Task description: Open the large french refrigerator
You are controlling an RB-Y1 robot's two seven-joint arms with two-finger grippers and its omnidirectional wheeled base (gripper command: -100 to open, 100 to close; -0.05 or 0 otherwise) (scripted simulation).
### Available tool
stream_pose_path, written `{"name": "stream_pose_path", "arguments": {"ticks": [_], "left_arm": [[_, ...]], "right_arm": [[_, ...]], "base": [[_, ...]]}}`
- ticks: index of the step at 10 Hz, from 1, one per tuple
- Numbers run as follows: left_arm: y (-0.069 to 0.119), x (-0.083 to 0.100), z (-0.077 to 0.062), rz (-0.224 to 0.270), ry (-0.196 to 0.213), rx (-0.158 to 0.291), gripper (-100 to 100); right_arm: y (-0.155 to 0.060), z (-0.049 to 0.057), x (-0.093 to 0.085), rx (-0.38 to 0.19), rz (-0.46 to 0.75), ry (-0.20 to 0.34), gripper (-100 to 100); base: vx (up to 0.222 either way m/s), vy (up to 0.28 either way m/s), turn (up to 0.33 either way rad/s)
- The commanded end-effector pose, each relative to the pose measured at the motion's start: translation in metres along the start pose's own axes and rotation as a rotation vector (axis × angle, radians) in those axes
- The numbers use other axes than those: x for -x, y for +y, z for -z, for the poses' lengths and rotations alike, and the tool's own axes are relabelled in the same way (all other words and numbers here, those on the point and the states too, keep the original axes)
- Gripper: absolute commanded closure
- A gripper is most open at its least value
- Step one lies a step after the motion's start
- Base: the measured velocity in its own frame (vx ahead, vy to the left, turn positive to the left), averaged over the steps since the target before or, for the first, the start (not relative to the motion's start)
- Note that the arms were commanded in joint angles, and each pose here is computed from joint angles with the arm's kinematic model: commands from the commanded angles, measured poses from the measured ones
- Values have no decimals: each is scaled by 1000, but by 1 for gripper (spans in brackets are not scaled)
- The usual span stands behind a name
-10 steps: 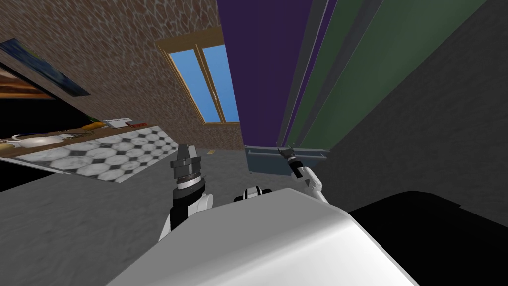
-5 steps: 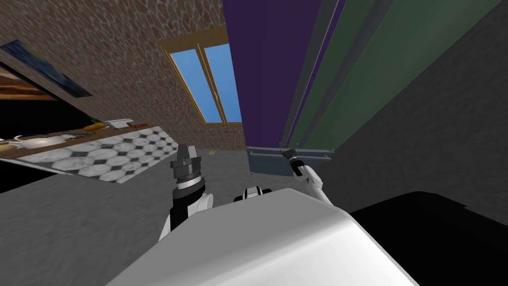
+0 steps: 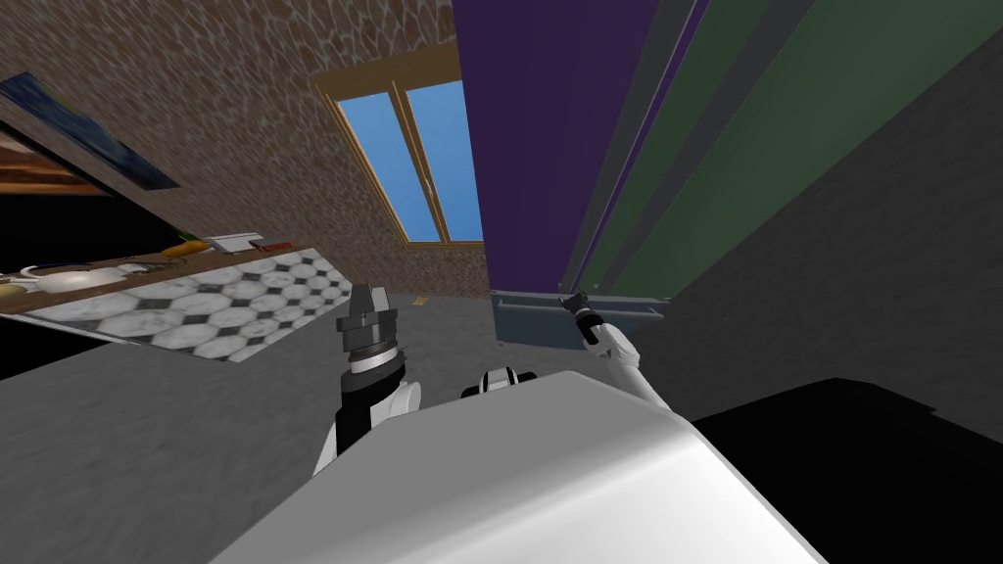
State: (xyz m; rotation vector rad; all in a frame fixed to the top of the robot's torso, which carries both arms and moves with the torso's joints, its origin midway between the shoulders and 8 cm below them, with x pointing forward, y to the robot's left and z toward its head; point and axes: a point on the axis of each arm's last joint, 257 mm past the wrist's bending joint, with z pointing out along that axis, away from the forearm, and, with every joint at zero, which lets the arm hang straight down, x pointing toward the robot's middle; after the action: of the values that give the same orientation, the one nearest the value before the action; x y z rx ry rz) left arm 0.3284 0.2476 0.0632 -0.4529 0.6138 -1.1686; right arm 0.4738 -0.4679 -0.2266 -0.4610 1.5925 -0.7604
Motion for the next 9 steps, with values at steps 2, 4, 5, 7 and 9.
{"name": "stream_pose_path", "arguments": {"ticks": [2,4,5,7,9], "left_arm": [[0,0,0,0,0,0,0],[0,0,0,0,0,0,0],[0,0,0,0,0,0,0],[0,0,0,0,0,0,0],[0,0,0,0,0,0,0]], "right_arm": [[-4,-2,-7,-2,45,14,-100],[-19,1,-18,-43,44,52,100],[-19,1,-18,-43,44,52,100],[-31,5,-29,-81,42,91,100],[-44,9,-41,-118,40,131,100]], "base": [[9,11,0],[-16,95,-81],[-26,266,-115],[-15,250,-86],[-34,266,-127]]}}
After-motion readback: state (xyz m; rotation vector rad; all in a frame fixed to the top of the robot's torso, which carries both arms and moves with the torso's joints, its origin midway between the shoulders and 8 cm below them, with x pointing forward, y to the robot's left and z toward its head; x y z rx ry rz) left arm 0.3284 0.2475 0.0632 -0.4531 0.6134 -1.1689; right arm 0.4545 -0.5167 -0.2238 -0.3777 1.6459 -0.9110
